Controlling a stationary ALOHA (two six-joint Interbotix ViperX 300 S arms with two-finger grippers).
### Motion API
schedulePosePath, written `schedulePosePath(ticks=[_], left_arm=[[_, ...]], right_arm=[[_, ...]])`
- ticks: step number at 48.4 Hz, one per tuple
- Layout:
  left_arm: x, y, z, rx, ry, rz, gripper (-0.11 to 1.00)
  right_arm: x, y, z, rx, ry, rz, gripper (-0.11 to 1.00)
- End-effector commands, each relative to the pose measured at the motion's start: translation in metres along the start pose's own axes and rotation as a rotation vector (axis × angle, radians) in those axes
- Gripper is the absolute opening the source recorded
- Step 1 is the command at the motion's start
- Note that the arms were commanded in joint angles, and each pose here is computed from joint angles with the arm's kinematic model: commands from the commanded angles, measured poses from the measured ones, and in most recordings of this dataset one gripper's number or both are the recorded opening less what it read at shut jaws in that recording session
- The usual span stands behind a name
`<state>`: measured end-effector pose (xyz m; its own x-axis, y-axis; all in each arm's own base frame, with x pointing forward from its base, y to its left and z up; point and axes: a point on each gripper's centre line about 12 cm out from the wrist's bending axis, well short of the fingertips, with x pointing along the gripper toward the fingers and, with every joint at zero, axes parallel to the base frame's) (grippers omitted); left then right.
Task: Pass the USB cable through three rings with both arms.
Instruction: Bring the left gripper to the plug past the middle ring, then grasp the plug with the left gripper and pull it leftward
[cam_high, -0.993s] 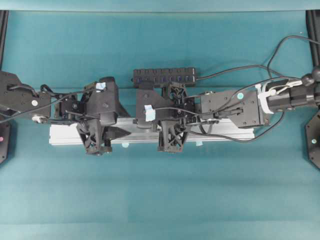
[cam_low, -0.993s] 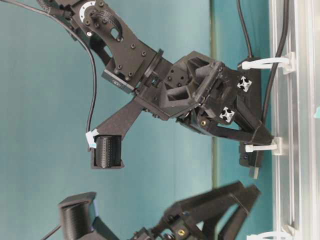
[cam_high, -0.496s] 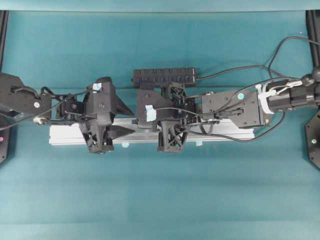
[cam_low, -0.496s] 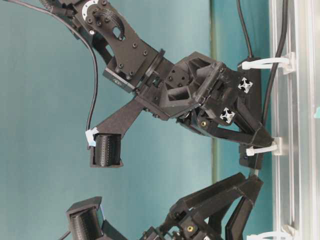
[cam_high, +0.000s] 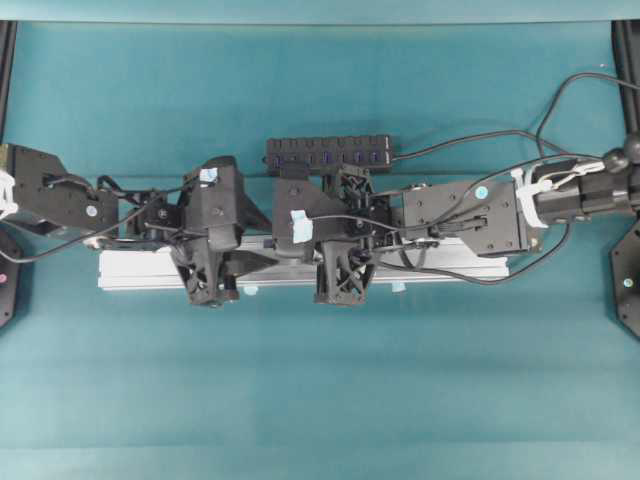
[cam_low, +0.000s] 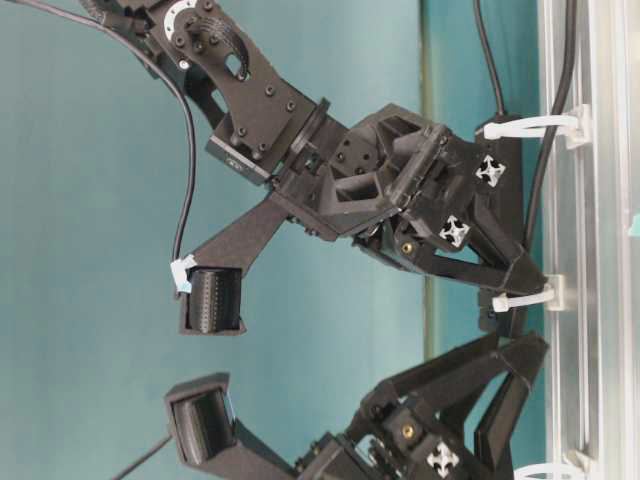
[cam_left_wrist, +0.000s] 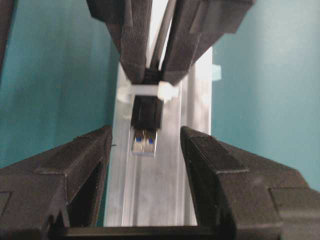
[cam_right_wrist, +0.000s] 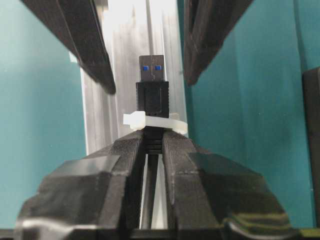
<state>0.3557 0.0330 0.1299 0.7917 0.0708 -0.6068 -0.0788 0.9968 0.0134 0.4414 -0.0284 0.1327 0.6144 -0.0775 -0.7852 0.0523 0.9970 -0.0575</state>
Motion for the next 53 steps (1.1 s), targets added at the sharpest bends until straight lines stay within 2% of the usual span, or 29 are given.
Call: schedulePosePath(ticks=[1, 19, 33, 53], left_arm=[[0.0015, 0.0013, 0.0095, 0.000, -0.029, 0.003, 0.58], [0.0024, 0.0012, 0.0072, 0.001, -0.020, 0.002, 0.54], [0.0037, 0.0013, 0.0118, 0.006, -0.032, 0.003, 0.24], [0.0012, 0.0012, 0.0070, 0.004, -0.023, 0.003, 0.24]], right_arm=[[-0.0070, 0.0031, 0.0109, -0.006, -0.048, 0.006, -0.07], [-0.0070, 0.0031, 0.0109, -0.005, -0.048, 0.007, -0.07], [-0.0070, 0.0038, 0.0107, -0.007, -0.046, 0.007, -0.07], [-0.0074, 0.0032, 0.0073, -0.001, -0.016, 0.003, -0.07]])
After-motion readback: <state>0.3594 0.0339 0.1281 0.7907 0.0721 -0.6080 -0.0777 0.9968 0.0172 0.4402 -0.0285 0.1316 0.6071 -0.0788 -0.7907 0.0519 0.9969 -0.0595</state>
